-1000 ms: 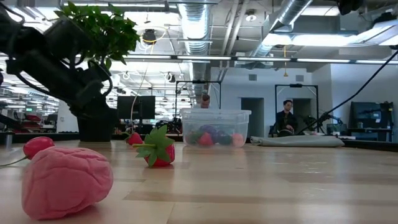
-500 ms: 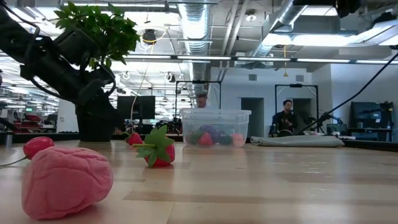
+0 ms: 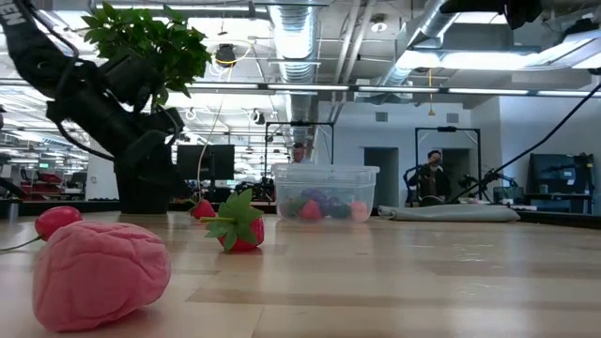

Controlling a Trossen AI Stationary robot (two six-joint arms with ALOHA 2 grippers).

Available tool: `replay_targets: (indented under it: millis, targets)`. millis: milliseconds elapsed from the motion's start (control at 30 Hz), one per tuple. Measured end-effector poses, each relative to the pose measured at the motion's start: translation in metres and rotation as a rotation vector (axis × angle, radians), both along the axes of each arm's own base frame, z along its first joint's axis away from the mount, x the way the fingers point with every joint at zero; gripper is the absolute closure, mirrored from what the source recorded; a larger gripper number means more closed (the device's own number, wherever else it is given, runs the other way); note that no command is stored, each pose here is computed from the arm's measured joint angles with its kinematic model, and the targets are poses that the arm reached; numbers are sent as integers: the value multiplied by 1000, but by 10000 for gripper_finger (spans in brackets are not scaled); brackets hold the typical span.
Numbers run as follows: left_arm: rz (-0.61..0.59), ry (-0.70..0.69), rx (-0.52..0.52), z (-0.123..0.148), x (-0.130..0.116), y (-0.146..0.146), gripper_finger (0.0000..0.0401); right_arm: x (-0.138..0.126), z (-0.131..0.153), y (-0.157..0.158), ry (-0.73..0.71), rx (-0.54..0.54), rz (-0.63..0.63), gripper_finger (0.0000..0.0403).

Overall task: Pick and placing Produce into tupperware
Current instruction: Put the strawberry into the container

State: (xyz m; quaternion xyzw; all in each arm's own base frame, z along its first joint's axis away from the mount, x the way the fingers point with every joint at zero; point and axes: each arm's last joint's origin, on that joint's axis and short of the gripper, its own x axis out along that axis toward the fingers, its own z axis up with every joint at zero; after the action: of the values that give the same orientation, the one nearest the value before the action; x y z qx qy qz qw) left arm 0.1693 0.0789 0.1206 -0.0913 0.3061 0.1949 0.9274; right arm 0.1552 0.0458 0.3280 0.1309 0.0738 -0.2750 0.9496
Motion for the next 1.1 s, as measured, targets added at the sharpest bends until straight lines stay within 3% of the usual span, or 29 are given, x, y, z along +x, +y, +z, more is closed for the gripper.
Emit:
replay_targets:
  millis: [300,600,1100]
  targets:
    - [-50,101,-24,-13,21,9,100,-2,0,5,-7,8,32,262]
    - [-52,116,-48,-20,43,19,100,-2,0,5,-10,13,33,262]
    - [-59,135,-67,-20,47,21,131,-2,-1,6,2,17,46,262]
